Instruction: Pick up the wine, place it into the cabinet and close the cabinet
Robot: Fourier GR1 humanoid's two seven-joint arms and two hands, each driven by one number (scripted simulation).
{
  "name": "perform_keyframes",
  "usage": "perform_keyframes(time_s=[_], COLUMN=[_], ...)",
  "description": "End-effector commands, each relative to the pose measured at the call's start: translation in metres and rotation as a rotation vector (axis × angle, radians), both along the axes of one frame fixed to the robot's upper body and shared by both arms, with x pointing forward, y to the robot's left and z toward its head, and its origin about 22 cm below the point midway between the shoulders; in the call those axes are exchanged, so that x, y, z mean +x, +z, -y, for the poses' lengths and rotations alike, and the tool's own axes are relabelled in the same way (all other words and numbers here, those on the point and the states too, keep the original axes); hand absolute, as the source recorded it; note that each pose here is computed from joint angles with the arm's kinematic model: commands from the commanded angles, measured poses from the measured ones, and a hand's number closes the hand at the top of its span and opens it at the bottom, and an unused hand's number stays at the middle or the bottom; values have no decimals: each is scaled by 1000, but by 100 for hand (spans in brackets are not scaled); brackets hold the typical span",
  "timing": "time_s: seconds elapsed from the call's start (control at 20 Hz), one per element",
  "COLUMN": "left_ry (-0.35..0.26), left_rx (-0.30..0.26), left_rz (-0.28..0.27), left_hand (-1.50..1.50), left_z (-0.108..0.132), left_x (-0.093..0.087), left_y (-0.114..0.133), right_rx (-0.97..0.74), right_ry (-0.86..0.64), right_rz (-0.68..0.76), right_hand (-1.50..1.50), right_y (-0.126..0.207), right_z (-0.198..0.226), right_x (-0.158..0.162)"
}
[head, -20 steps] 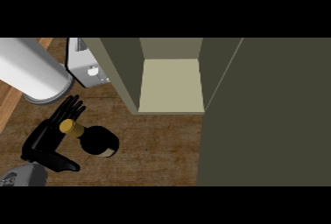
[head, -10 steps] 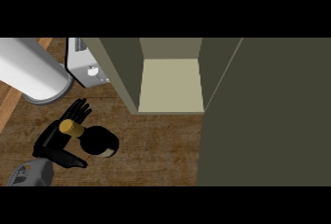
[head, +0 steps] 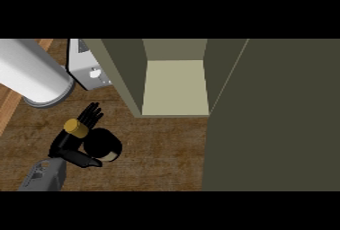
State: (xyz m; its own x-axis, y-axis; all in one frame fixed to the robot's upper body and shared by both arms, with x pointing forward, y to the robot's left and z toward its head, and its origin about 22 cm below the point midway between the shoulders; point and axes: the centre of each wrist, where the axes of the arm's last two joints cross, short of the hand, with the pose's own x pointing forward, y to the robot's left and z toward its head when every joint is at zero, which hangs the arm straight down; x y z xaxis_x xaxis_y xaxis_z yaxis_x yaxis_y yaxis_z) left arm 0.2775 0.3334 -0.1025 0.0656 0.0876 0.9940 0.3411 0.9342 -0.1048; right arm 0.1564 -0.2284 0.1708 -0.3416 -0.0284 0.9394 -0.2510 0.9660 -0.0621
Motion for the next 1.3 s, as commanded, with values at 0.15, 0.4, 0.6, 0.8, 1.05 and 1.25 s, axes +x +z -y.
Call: perform_keyframes(time_s=[0.15,0.4,0.6,0.8,1.05,1.25], left_ry=[-13,-20,-21,-36,-48,-63], left_rx=[-73,-166,-194,-178,-215,-197], left_rz=[11,-6,-20,-13,-33,-44], left_hand=[-150,-150,-150,-150,150,150], left_z=[7,6,5,4,13,21], left_x=[2,-12,-13,-17,-23,-27], left_y=[-14,-28,-30,-35,-43,-48], right_rx=[3,3,10,3,12,-8], right_ry=[-11,-17,-8,-4,-1,-26], right_rz=[4,23,8,11,2,9], right_hand=[-150,-150,-150,-150,-150,-150], right_y=[9,-2,-9,-11,4,-5], right_z=[3,-1,2,-1,-5,-7], right_x=[-9,2,-2,23,-15,0])
